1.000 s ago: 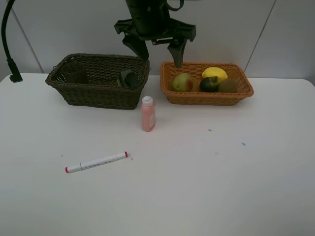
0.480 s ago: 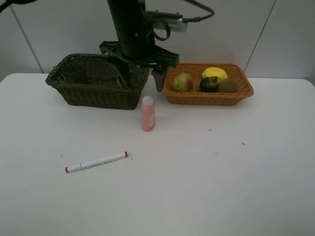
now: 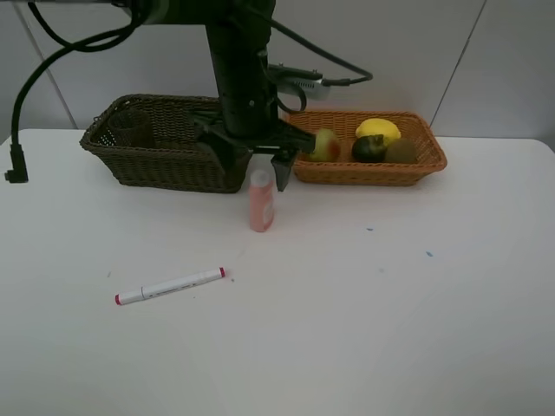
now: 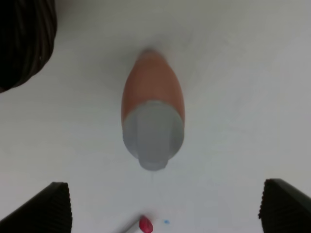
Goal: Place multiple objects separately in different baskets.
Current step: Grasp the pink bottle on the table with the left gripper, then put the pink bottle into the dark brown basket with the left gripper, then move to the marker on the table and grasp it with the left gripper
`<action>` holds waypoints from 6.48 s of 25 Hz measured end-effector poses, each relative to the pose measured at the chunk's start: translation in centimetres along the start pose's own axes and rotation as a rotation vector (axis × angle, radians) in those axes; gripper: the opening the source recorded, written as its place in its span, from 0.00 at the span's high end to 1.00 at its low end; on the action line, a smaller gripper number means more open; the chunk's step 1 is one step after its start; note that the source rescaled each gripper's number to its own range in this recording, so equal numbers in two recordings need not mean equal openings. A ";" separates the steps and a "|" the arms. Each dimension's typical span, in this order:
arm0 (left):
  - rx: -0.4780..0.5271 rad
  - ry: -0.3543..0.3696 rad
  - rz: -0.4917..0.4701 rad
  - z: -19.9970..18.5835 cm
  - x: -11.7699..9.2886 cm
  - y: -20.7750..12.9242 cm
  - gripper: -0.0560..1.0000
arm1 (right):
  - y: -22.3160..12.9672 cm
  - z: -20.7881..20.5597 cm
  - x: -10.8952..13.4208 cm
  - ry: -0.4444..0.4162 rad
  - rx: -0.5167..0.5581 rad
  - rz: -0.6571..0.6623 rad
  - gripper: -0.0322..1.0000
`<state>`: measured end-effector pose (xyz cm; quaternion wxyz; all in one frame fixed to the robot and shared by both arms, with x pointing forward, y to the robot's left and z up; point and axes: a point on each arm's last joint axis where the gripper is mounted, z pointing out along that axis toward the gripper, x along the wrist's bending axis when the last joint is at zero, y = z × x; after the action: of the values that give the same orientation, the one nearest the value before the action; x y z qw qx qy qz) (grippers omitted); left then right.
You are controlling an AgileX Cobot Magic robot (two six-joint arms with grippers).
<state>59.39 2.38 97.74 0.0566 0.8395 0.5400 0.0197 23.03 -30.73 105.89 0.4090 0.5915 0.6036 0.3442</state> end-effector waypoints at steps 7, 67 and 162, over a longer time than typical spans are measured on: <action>0.007 0.002 0.000 2.6 -0.1 0.5 0.00 | 0.0 0.0 0.0 0.000 0.000 0.000 0.00; -0.349 0.119 -0.090 -11.3 4.9 2.7 0.57 | 0.0 0.0 0.0 0.000 0.000 0.000 0.00; -0.019 -0.058 0.179 -5.4 6.2 -3.3 0.00 | 0.0 0.0 0.0 0.000 0.000 0.000 0.00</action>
<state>58.52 9.74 102.50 0.0784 0.8841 0.4607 0.0056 23.03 -30.73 105.89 0.4090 0.5915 0.6036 0.3442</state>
